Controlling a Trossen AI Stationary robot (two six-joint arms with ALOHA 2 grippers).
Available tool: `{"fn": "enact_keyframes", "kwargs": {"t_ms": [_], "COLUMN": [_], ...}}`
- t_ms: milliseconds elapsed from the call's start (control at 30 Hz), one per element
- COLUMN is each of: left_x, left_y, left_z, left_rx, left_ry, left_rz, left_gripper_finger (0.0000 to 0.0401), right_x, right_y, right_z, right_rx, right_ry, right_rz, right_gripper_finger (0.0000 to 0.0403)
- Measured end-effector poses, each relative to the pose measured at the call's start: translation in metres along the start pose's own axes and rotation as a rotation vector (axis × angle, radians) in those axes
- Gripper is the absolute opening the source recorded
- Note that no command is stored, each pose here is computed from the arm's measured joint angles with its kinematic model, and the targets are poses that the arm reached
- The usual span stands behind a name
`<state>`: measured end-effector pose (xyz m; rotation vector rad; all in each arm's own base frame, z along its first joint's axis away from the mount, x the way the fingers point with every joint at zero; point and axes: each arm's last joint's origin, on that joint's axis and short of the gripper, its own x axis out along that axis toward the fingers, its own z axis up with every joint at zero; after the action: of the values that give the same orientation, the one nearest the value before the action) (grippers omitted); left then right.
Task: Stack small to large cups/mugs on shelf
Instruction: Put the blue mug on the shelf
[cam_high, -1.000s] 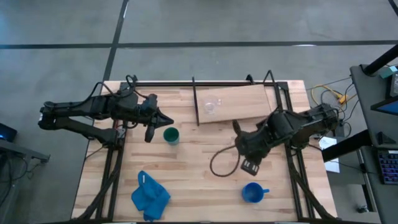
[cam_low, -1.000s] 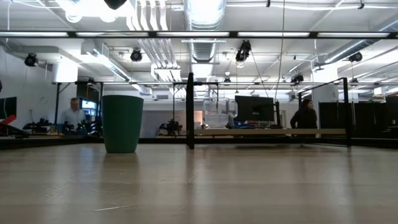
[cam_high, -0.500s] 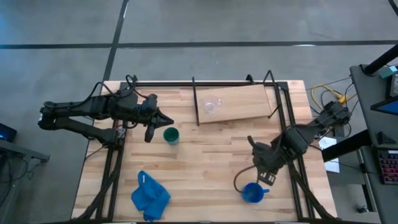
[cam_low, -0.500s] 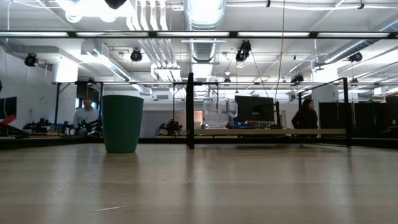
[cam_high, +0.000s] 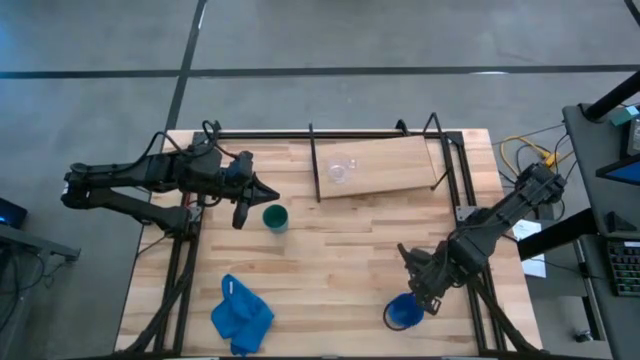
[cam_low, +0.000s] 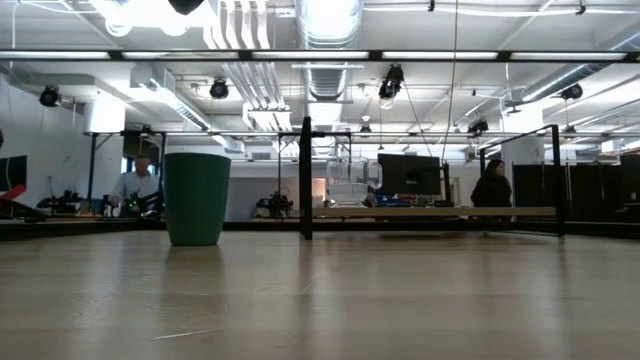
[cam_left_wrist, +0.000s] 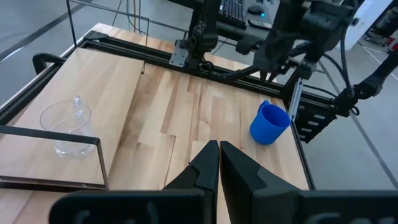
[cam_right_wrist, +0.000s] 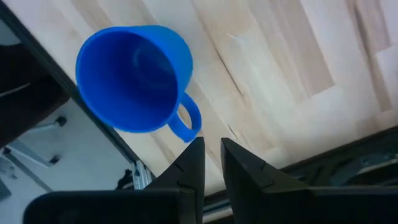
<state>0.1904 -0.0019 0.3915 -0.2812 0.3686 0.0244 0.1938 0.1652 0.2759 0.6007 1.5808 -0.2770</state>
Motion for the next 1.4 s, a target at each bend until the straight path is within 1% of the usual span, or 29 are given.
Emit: {"fn": "enact_keyframes", "kwargs": {"t_ms": [100, 300, 467, 600, 833, 1067, 1400], "left_x": [0.000, 0.000, 0.000, 0.000, 0.000, 0.000, 0.000], "left_y": [0.000, 0.000, 0.000, 0.000, 0.000, 0.000, 0.000], "left_z": [0.000, 0.000, 0.000, 0.000, 0.000, 0.000, 0.000], "left_rx": [0.000, 0.000, -0.001, -0.002, -0.002, -0.002, -0.001], "left_ry": [-0.001, -0.003, -0.003, -0.002, -0.001, 0.000, 0.002], "left_rz": [-0.001, -0.003, -0.003, -0.003, -0.003, -0.003, -0.002], "left_gripper_finger": [0.0000, 0.0000, 0.0000, 0.0000, 0.0000, 0.0000, 0.0000], "right_x": [0.009, 0.023, 0.033, 0.040, 0.045, 0.051, 0.052], "right_y": [0.000, 0.004, 0.001, -0.002, 0.003, -0.001, 0.000], "right_z": [0.002, 0.005, 0.006, 0.006, 0.008, 0.008, 0.009], "right_rx": [0.030, 0.103, 0.124, 0.176, 0.168, 0.211, 0.211], "right_ry": [-0.005, -0.024, -0.020, -0.017, -0.032, -0.024, -0.027], "right_rz": [0.015, 0.087, 0.080, 0.077, 0.149, 0.127, 0.143], "right_gripper_finger": [0.0047, 0.0047, 0.0047, 0.0047, 0.0047, 0.0048, 0.0048]}}
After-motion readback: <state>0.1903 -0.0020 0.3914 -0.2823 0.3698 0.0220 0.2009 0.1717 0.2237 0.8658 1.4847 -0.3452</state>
